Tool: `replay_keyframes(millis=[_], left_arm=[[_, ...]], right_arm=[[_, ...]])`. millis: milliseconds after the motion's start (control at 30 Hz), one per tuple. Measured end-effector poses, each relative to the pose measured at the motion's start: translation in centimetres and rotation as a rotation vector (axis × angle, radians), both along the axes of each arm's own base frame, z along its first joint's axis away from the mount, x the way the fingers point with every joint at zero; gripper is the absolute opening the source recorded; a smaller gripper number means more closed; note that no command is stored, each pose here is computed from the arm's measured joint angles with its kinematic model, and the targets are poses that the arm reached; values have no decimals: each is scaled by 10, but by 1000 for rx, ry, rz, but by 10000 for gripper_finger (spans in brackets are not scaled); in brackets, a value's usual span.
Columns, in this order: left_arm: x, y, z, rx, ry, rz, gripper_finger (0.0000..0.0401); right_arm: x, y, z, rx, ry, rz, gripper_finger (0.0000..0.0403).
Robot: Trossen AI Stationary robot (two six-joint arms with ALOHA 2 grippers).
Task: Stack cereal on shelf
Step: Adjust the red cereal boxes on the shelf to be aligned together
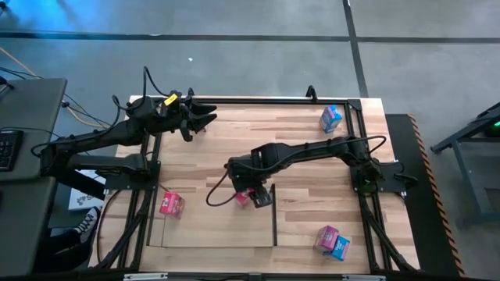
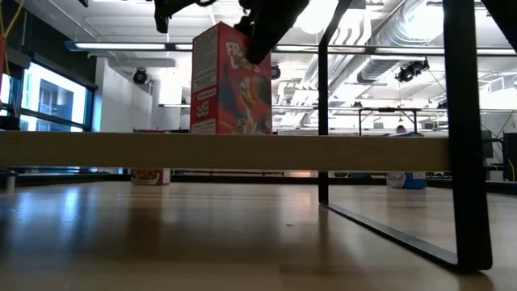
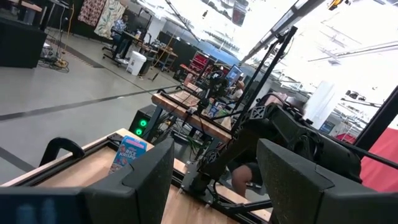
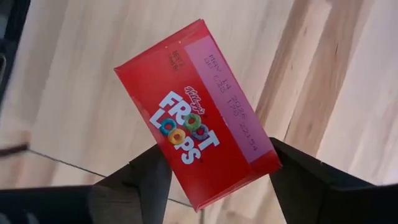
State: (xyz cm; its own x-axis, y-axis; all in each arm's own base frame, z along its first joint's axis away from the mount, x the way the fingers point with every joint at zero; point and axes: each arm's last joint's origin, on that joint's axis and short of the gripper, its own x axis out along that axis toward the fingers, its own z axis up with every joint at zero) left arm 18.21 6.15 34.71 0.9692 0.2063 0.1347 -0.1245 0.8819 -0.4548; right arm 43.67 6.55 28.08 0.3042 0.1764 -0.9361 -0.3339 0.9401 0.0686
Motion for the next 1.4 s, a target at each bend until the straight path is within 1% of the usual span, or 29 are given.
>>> replay_keyframes(millis=[167,300,533,667,867,1033,1267,1400], left_arm=[[0,0,0,1,0,1,222],[0,0,0,1,0,1,222],[0,0,0,2,0,0,222],[0,0,0,2,0,0,222],[0,0,0,5,2,1,222],[0,0,0,36,9,5,222],[0,0,0,35,9,5,222],[0,0,0,35,9,5,222]], right_arm=[[-3,2,0,51,60,-164,196],[-4,1,0,90,87,-294,192],[-11,2,2,108,156,-404,191],[-17,2,9,118,170,-495,191],[-19,3,12,180,205,-547,191],[-21,4,11,214,253,-622,191],[-24,2,10,200,288,-696,191],[-25,1,10,118,263,-669,191]])
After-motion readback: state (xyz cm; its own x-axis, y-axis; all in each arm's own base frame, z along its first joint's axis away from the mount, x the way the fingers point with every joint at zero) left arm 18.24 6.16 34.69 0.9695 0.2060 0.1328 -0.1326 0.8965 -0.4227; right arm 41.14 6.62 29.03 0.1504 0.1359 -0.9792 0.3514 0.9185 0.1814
